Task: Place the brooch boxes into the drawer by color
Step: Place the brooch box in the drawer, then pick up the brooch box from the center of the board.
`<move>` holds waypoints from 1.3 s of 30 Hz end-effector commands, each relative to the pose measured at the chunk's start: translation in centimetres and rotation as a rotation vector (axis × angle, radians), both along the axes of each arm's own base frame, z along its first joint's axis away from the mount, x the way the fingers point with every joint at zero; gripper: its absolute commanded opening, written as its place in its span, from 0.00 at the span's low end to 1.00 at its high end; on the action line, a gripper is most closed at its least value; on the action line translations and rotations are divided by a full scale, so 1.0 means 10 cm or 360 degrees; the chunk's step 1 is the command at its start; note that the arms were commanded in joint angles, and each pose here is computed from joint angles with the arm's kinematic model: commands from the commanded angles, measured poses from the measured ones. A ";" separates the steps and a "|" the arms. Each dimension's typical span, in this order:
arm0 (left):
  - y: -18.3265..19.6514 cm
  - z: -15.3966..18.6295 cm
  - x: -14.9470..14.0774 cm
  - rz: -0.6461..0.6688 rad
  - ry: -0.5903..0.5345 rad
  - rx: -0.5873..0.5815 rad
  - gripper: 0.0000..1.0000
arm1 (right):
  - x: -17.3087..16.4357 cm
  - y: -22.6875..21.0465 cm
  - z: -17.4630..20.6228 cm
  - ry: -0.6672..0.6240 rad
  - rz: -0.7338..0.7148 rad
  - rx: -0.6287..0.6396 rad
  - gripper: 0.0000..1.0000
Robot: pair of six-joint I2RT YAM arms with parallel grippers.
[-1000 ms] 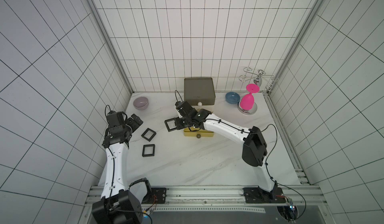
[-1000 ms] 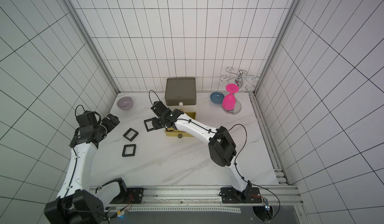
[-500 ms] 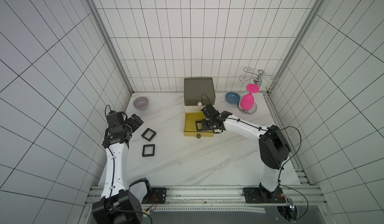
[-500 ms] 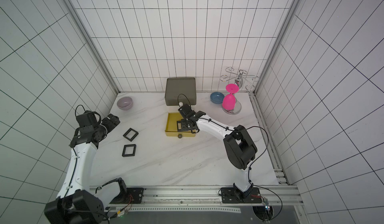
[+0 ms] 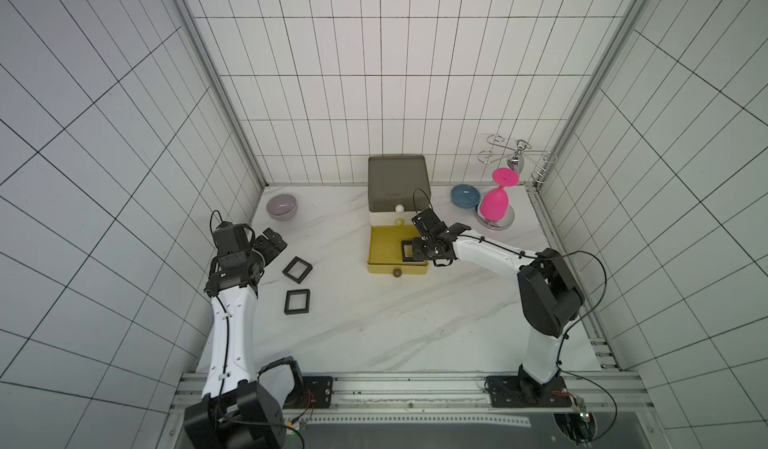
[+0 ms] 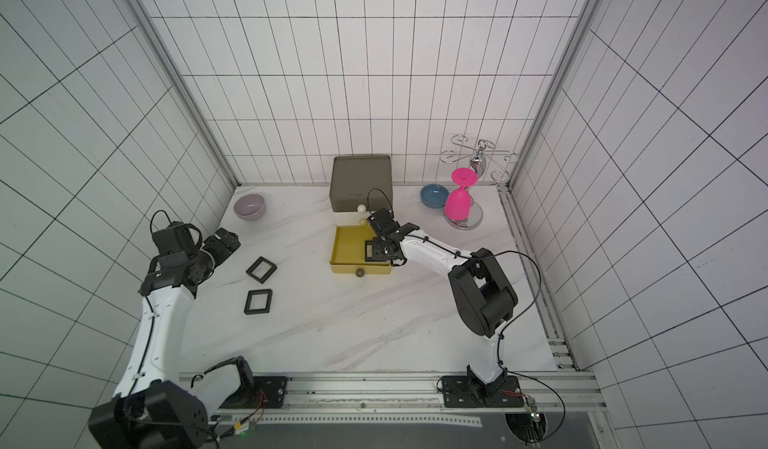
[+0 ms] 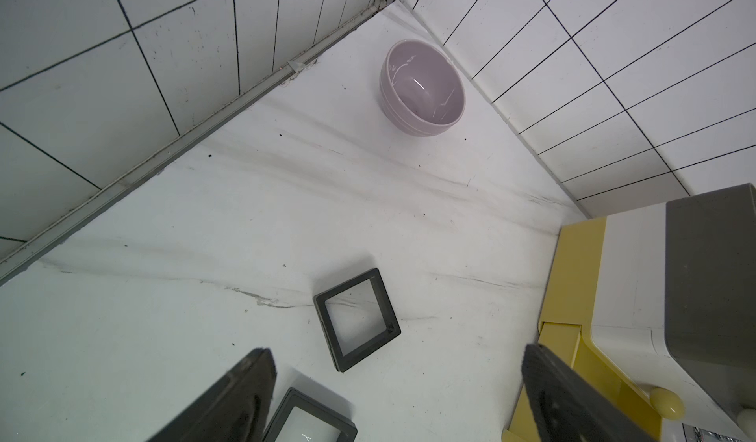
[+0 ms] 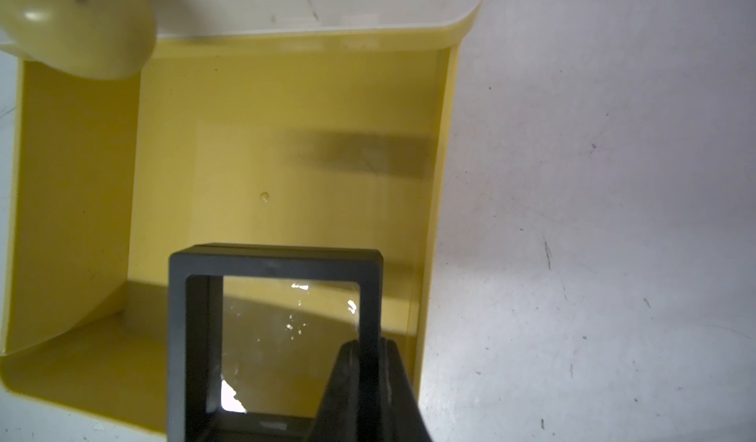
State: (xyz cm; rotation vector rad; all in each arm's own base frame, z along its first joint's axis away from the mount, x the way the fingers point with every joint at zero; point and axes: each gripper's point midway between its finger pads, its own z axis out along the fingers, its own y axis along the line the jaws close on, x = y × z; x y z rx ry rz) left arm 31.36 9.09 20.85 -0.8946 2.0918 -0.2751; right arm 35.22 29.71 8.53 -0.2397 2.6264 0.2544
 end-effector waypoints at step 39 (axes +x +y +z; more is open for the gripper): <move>0.51 -0.01 -0.46 0.0495 0.0201 -0.0070 0.98 | -1.25 2.74 0.72 -0.0086 0.1259 0.0799 0.46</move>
